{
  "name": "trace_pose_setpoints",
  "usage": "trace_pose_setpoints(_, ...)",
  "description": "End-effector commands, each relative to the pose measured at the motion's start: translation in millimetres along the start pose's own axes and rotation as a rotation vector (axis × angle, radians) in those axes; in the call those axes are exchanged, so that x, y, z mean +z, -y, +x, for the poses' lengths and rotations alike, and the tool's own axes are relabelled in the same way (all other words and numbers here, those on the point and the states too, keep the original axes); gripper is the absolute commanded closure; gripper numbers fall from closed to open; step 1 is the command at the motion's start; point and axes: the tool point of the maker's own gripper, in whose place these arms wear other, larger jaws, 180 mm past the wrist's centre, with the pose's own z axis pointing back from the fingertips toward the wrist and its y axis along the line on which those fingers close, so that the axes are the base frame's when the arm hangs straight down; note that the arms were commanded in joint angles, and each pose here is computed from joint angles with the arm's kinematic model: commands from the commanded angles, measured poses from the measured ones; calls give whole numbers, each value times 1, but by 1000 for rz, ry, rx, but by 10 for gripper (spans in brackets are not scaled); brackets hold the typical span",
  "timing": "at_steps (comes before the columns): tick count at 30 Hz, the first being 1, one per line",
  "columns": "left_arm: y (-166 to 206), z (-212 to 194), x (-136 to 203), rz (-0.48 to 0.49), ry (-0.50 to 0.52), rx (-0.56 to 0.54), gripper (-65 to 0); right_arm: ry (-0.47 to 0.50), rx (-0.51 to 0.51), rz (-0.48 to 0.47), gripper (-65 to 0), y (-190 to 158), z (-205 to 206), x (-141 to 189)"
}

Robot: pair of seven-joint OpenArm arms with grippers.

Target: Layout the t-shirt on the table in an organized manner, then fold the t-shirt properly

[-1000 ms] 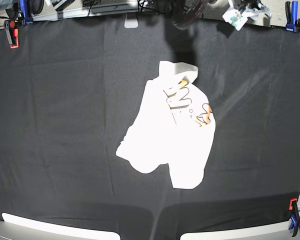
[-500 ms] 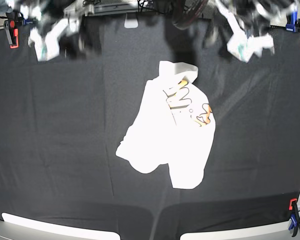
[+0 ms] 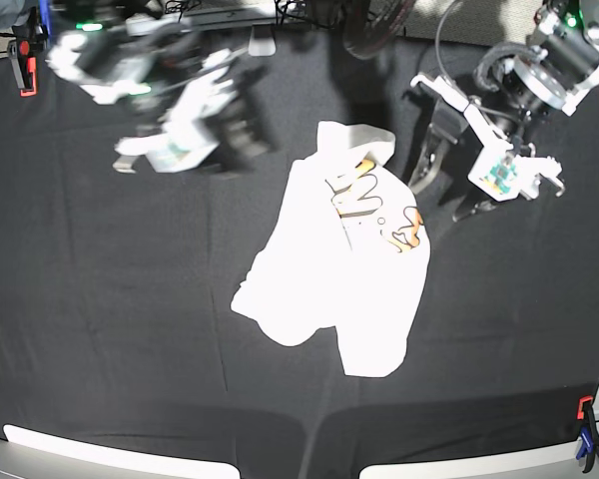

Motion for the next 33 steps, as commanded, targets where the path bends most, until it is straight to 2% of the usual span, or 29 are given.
trace_pose_setpoints(1,0,11,3,1,42,-4,-316,28,26,-15,-263,1,10,-3)
trace_pose_setpoints(6,0,10,3,0,40,-3,-316,-10,82,-119,-263,6,8,-30)
trace_pose_setpoints(14,0,10,3,0,40,-4,-316,29,-31,-101,-263,-7,13,-70)
trace_pose_setpoints(31,0,10,3,0,40,-3,-316,48,-9,-117,-263,0,11,-80)
trace_pose_setpoints(33,0,10,3,0,40,-3,-316,60,-8,-119,-239,0,13,-80)
